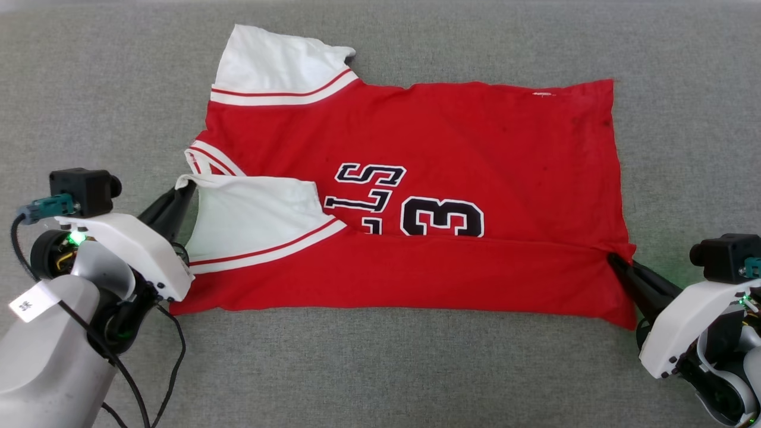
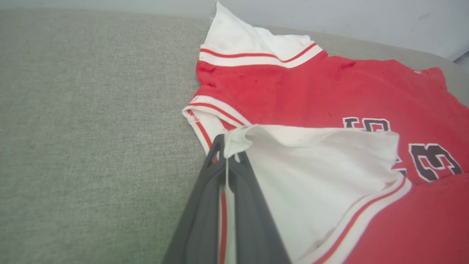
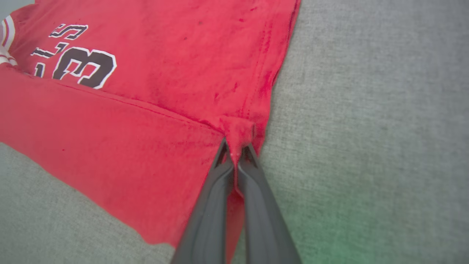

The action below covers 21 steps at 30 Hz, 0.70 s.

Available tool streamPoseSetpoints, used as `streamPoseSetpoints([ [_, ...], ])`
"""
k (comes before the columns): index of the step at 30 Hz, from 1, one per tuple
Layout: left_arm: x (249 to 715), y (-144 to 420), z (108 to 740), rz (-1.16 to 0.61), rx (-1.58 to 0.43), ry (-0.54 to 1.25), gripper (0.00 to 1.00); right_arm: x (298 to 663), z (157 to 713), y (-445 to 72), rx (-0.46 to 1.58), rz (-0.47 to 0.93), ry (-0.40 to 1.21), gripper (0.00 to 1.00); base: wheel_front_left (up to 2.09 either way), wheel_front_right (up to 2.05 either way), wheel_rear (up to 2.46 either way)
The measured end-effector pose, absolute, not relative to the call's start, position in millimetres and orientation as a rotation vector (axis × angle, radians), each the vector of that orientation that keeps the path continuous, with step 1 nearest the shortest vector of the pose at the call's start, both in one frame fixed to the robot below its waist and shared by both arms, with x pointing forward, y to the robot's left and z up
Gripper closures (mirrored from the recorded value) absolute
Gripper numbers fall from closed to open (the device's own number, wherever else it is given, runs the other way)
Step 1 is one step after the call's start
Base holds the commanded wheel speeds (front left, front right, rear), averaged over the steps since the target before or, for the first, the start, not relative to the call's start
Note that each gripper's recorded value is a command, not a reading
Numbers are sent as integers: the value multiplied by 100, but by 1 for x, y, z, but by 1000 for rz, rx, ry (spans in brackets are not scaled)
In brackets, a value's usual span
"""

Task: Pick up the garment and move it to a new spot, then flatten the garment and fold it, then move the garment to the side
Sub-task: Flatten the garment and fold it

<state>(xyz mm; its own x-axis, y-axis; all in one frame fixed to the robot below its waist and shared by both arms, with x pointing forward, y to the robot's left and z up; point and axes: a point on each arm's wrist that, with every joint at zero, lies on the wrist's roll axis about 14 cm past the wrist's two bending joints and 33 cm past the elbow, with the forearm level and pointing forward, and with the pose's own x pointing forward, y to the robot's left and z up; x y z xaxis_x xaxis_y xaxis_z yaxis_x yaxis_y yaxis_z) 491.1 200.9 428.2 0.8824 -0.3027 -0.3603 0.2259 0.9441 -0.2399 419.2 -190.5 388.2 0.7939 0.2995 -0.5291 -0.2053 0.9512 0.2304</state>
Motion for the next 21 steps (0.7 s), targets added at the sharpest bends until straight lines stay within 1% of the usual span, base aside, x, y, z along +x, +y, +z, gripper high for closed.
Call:
streamPoseSetpoints([
  [6,483,204,389,-245,-202,521,100,421,382,-190,158,268,609,100,0,0,0],
  [14,484,203,377,-232,-194,548,100,422,384,-188,156,272,608,100,0,0,0],
  [15,484,202,378,-233,-196,546,62,422,386,-188,154,271,604,90,0,0,0],
  [16,484,201,381,-235,-193,539,0,422,388,-187,155,270,599,61,0,0,0],
  [17,485,202,383,-236,-183,532,0,422,390,-187,156,271,596,7,0,0,0],
  [18,486,203,388,-239,-175,522,0,423,393,-186,156,272,586,0,0,0,0],
  [21,486,208,401,-242,-151,496,0,425,406,-184,156,275,545,0,0,0,0],
])
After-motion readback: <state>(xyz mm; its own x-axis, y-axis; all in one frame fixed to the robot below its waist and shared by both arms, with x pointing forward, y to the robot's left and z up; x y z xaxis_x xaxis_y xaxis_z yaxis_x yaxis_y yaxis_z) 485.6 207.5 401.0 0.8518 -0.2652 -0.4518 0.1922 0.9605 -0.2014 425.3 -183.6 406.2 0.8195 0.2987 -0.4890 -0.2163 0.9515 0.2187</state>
